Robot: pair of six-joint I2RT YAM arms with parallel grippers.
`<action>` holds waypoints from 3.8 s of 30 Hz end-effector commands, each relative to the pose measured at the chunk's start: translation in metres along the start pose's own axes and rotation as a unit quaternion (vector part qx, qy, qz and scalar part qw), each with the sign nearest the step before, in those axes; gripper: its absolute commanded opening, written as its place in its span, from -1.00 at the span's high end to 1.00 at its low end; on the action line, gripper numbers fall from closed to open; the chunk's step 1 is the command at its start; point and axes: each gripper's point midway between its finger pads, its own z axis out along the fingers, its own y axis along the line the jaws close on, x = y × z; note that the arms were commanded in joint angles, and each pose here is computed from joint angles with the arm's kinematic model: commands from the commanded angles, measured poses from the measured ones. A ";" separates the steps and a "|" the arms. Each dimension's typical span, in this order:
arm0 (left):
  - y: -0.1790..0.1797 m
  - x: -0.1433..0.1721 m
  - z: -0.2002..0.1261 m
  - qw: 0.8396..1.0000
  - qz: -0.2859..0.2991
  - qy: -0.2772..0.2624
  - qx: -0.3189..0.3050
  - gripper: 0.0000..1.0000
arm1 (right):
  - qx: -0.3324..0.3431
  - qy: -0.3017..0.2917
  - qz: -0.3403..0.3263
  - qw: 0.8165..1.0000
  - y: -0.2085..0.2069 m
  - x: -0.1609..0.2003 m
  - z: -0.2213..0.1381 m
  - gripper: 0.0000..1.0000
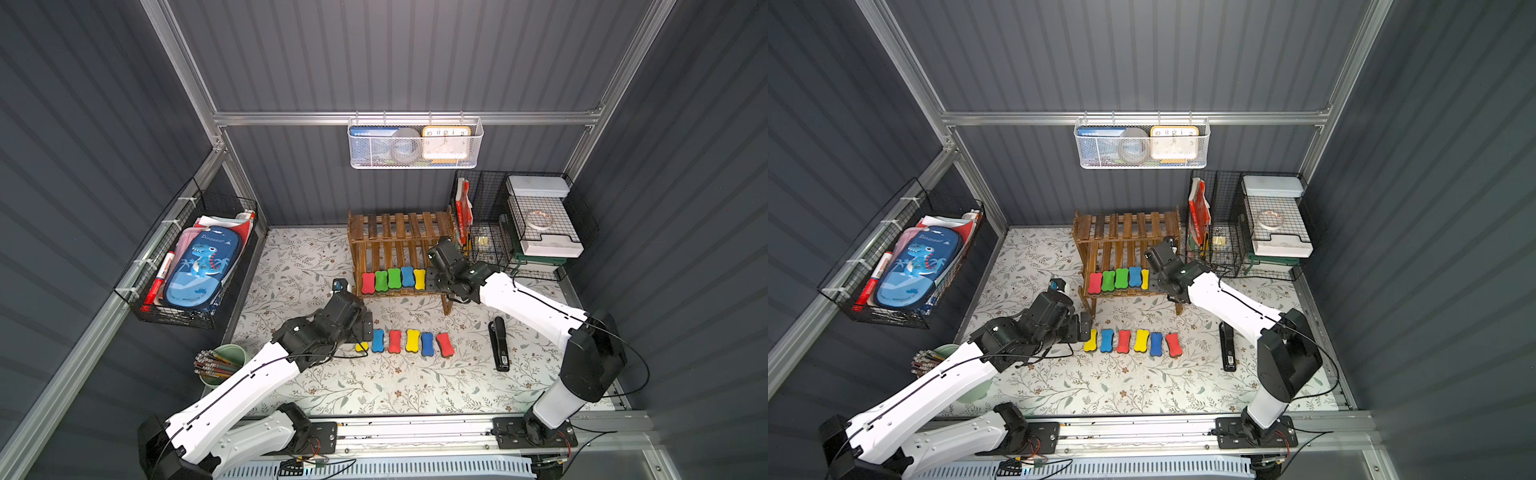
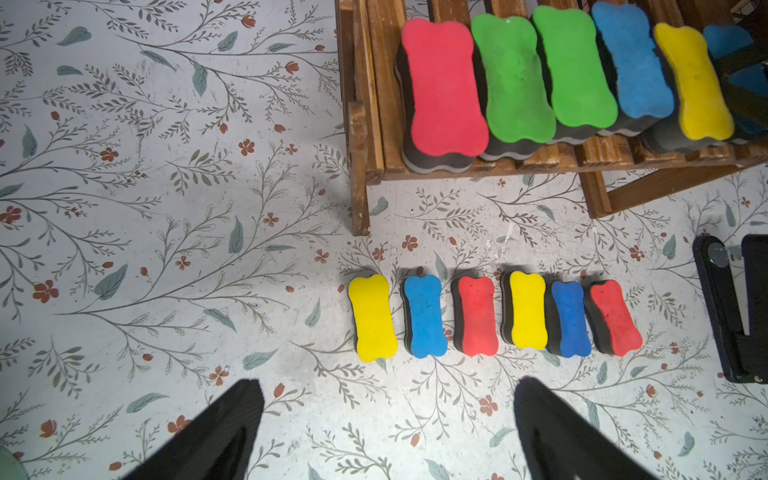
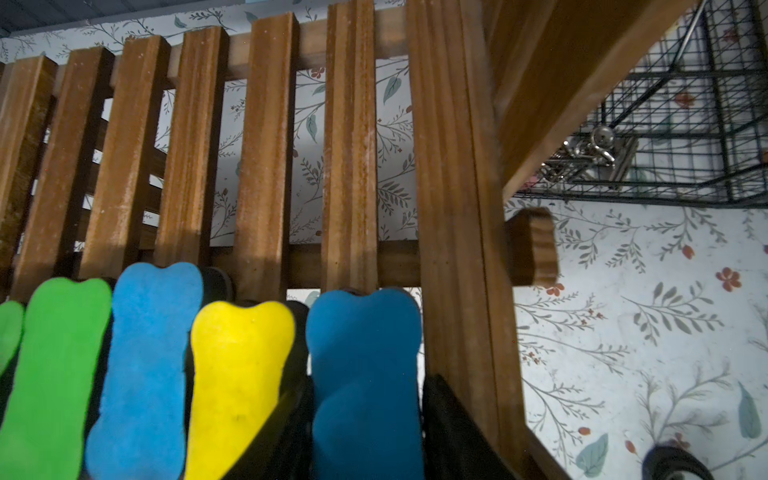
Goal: Remove the whiteboard erasers from the shelf
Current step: Pick up the whiteboard eraser from the shelf, then place the whiteboard eraser at the center of the board, then pick up the whiteboard eraser from the shelf.
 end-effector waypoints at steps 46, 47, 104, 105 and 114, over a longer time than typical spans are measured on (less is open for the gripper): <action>0.005 0.005 -0.004 1.000 0.013 0.014 -0.010 -0.98 | 0.045 0.174 0.036 0.983 -0.050 0.242 -0.046 0.33; 0.005 0.005 -0.004 1.000 0.013 0.014 -0.010 -0.98 | 0.047 0.175 0.033 0.983 -0.050 0.243 -0.044 0.33; 0.029 0.001 -0.037 0.999 -0.007 -0.028 -0.029 -0.99 | -0.025 -0.060 0.032 0.997 0.038 -0.007 -0.035 -0.10; 0.030 0.001 -0.037 0.999 -0.007 -0.028 -0.029 -0.99 | -0.029 -0.063 0.030 0.997 0.039 -0.008 -0.035 -0.10; 0.030 0.004 -0.034 0.999 -0.006 -0.023 -0.029 -0.99 | -0.042 -0.059 0.036 0.997 0.043 -0.012 -0.026 -0.10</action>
